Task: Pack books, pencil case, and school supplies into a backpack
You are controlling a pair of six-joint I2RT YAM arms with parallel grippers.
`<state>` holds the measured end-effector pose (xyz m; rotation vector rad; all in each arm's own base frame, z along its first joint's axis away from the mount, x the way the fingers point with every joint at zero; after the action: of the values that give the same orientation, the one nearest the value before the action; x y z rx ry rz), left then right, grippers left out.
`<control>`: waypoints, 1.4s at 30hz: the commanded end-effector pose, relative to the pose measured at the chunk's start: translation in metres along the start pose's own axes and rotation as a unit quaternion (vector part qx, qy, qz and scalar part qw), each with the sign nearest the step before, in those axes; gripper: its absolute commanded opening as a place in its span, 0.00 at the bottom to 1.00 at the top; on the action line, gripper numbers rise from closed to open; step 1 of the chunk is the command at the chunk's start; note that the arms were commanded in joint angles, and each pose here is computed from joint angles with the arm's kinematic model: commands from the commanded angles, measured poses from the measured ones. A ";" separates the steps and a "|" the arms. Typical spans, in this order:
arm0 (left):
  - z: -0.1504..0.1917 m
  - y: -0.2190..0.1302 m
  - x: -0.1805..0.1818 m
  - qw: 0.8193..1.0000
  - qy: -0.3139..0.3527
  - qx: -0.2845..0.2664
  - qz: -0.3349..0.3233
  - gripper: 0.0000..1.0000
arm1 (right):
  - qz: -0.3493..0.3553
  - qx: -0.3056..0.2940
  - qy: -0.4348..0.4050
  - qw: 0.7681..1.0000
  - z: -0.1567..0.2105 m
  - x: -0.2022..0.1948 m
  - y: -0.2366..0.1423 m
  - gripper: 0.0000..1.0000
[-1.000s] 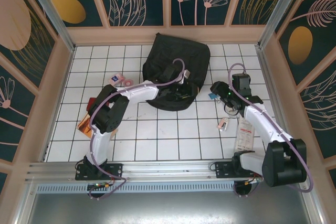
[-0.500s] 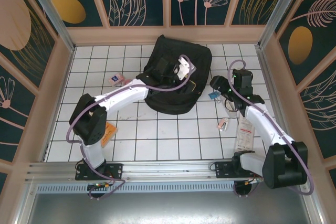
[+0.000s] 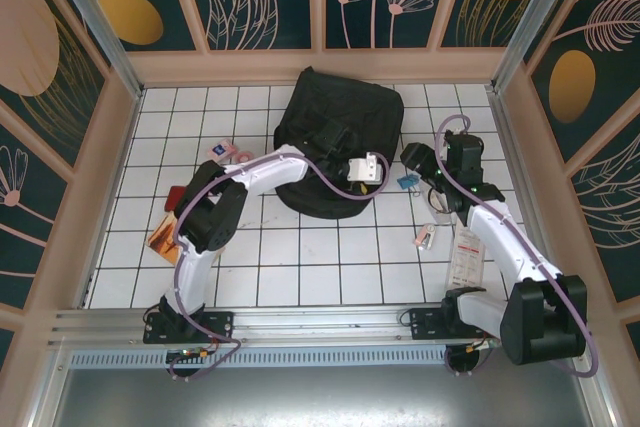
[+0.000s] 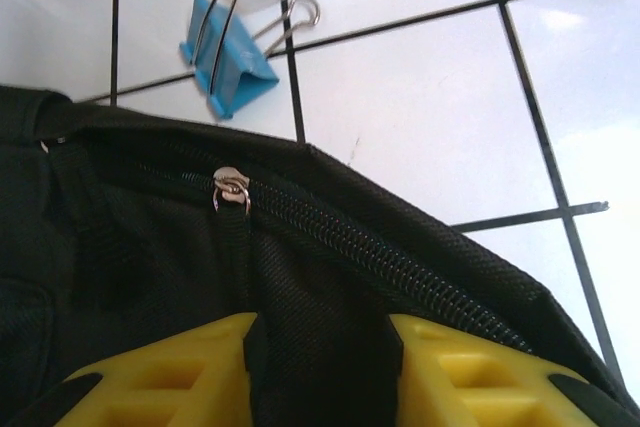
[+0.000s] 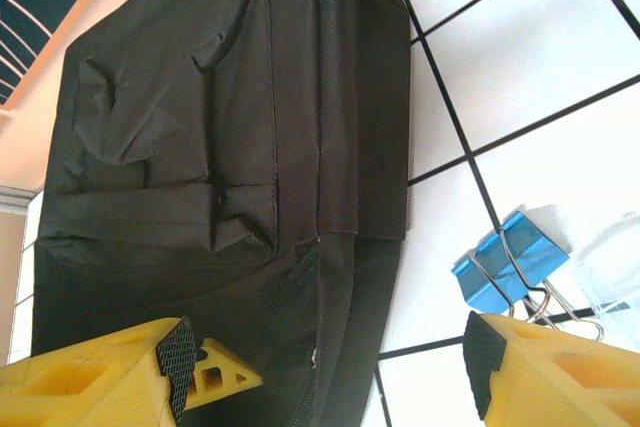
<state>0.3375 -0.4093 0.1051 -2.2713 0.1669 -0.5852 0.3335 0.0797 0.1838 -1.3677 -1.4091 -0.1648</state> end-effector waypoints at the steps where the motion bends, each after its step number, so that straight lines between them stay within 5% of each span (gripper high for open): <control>1: -0.016 -0.011 -0.006 0.997 0.003 -0.062 0.048 0.39 | -0.007 -0.004 0.011 1.000 0.001 -0.001 -0.006 0.74; 16: 0.011 0.010 0.020 0.999 -0.051 -0.003 -0.008 0.51 | -0.012 -0.008 0.014 1.000 0.003 -0.003 -0.007 0.74; 31: 0.011 0.043 0.034 0.998 -0.064 0.012 -0.019 0.50 | -0.005 0.011 0.034 0.999 0.019 -0.015 0.005 0.73; 35: 0.022 0.055 0.038 0.996 -0.076 0.028 -0.027 0.40 | -0.001 0.015 0.035 0.999 0.024 -0.018 0.008 0.73; 42: 0.024 0.062 0.042 0.995 -0.095 0.026 -0.034 0.00 | 0.021 0.016 0.038 0.999 0.029 -0.029 0.015 0.72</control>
<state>0.3860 -0.4462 0.0669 -2.2737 0.0023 -0.4201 0.3190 0.0895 0.1485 -1.3311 -1.3320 -0.1535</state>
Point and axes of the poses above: each hand's point on the last joint's axis, 136 mm out from that joint toward the fingers, its own y axis out along the fingers, its own x axis along the line the jaws close on, z = x × y, the point moved 2 cm from there along -y, back along the fingers, and after that the axes turned 15 degrees about y, right-handed, at the moved point
